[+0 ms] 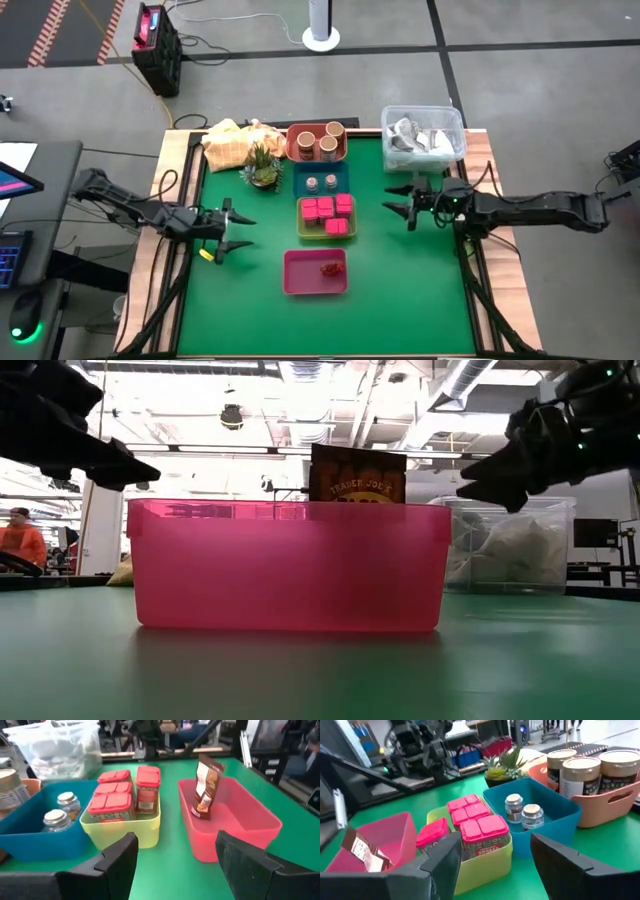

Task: Sort spices by type
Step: Return to Home Position

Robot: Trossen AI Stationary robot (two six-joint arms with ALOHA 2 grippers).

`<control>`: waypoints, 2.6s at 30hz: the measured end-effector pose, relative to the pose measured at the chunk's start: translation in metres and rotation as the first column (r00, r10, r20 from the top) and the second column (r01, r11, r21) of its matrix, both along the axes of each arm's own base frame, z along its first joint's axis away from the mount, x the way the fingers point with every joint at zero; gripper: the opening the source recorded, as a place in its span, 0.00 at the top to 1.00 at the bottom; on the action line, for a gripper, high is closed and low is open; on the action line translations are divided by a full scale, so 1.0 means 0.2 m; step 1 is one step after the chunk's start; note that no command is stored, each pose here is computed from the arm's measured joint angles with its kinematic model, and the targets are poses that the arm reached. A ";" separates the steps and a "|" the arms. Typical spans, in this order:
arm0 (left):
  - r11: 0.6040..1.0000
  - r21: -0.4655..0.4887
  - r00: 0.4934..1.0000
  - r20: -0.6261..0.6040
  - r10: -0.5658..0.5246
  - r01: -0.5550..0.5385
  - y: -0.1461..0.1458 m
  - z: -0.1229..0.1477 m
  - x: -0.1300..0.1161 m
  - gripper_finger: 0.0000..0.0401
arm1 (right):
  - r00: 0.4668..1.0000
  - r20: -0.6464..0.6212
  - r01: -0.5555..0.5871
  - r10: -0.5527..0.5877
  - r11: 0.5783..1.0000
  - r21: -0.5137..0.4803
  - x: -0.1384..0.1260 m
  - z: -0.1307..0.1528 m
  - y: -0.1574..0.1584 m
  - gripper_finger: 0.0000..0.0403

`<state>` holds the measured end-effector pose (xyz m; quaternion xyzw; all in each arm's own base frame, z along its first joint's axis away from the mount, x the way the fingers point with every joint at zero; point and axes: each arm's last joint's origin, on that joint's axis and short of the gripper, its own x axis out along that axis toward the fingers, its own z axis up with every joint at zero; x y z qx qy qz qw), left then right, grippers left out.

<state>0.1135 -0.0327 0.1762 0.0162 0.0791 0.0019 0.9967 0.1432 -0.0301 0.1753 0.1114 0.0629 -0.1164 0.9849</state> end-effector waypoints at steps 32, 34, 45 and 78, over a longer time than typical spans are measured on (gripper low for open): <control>0.982 0.013 0.977 0.099 -0.189 0.188 0.01 -0.03 -0.10 0.36 | 0.911 0.273 -0.344 0.308 0.934 0.093 -0.12 0.04 -0.09 0.34; 0.983 0.012 0.978 0.099 -0.186 0.186 0.01 -0.03 -0.10 0.36 | 0.886 0.305 -0.382 0.349 0.923 0.054 -0.13 0.09 -0.06 0.34; 0.984 -0.028 0.980 0.102 -0.173 0.176 0.01 -0.03 -0.10 0.36 | 0.939 0.279 -0.209 0.199 0.978 0.009 -0.26 0.16 0.03 0.34; 0.983 -0.031 0.972 0.154 -0.176 0.183 0.01 0.00 -0.10 0.36 | 0.992 0.042 -0.124 0.117 0.959 0.256 -0.26 0.01 0.07 0.34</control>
